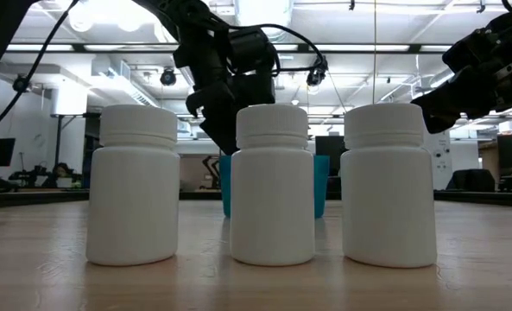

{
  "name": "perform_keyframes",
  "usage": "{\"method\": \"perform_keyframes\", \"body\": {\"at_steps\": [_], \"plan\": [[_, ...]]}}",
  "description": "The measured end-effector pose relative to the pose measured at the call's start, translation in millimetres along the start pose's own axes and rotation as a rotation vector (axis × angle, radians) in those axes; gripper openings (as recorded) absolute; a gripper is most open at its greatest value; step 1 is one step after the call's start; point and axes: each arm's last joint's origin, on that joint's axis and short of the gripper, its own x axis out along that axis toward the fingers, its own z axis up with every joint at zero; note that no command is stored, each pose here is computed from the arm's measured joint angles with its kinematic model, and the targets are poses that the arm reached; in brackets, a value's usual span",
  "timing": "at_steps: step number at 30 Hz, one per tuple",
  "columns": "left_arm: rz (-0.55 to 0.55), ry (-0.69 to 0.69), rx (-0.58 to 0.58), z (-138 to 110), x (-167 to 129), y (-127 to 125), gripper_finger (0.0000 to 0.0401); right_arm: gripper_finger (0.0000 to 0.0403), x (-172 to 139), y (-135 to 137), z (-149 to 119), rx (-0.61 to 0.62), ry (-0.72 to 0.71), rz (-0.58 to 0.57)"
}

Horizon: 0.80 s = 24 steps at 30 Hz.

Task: Pick and place pill bottles into a basket
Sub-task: Put the white pill bottle into the blue bin

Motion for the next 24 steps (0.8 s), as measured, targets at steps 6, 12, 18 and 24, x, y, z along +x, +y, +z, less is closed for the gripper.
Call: {"method": "perform_keyframes", "body": {"at_steps": [6,12,18,24], "plan": [[0.001,-0.006,0.001,1.7,-4.7,-2.1,0.023,0.0009,0.0,0.0,0.0,0.0,0.0,0.0],[0.007,-0.037,0.017,12.2,-18.7,-6.0,0.0231,0.0009,0.0,0.0,0.0,0.0,0.0,0.0],[0.015,-0.044,0.037,19.8,-36.8,-15.0,0.0231,0.0009,0.0,0.0,0.0,-0.003,0.0,0.0],[0.03,-0.138,0.078,26.4,-66.7,-29.2,0.0231,0.0008,0.0,0.0,0.0,-0.006,-0.001,0.0]]}}
